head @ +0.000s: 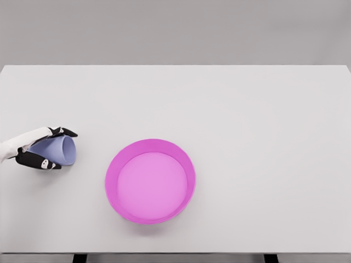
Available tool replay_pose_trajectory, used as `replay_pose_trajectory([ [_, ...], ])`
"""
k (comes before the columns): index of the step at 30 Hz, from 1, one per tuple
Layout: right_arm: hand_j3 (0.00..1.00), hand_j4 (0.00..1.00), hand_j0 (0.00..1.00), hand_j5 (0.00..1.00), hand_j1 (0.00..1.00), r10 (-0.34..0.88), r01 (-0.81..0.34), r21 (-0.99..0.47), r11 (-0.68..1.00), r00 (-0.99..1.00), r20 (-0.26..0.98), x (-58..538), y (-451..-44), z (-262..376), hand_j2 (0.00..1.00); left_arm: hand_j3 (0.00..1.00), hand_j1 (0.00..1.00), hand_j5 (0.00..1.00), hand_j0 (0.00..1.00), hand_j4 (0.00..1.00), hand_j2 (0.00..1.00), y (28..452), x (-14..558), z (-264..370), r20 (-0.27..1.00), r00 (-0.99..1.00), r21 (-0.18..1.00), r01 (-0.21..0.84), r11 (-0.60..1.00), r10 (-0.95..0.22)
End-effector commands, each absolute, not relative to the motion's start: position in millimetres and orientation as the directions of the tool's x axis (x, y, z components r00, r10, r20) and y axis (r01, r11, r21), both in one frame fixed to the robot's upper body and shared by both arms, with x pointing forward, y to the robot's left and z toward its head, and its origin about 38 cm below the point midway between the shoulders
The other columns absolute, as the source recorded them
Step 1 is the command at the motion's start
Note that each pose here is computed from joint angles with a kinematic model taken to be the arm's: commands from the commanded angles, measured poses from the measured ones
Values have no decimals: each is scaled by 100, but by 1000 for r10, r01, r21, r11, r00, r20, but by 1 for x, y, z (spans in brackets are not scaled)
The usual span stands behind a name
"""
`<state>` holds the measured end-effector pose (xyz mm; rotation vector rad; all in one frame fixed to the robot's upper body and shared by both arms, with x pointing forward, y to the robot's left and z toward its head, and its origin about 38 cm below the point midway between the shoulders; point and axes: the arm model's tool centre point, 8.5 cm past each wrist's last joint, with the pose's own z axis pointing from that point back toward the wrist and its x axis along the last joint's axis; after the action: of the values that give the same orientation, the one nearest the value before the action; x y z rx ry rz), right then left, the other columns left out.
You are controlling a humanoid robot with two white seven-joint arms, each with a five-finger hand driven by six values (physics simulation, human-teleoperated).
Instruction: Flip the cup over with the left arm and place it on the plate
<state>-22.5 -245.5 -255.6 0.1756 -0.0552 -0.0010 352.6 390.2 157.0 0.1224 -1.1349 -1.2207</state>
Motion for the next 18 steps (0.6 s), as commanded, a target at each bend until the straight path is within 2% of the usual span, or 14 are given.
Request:
replay_pose_trajectory([
  [1, 100, 100, 100, 100, 100, -4, -5, 175, 985, 998, 55, -23, -245, -256, 100, 69, 69, 69, 69, 69, 69, 389, 352, 157, 624, -94, 613, 674, 412, -776],
  [4, 100, 100, 100, 100, 100, -6, -4, 175, 985, 998, 55, -23, -246, -256, 100, 69, 69, 69, 69, 69, 69, 380, 354, 168, 662, -156, 617, 669, 415, -733],
  [5, 100, 100, 100, 100, 100, -6, -4, 175, 985, 998, 55, -23, -246, -256, 100, 63, 63, 63, 63, 63, 63, 369, 351, 178, 713, -227, 609, 669, 427, -663],
  [11, 100, 100, 100, 100, 100, -6, -4, 175, 985, 998, 55, -23, -246, -256, 100, 58, 58, 58, 58, 58, 58, 332, 341, 201, 807, -416, 584, 666, 463, -420],
  [18, 100, 100, 100, 100, 100, -6, -4, 175, 985, 998, 55, -23, -246, -256, 100, 57, 57, 57, 57, 57, 57, 300, 342, 201, 865, -459, 489, 680, 546, -204],
])
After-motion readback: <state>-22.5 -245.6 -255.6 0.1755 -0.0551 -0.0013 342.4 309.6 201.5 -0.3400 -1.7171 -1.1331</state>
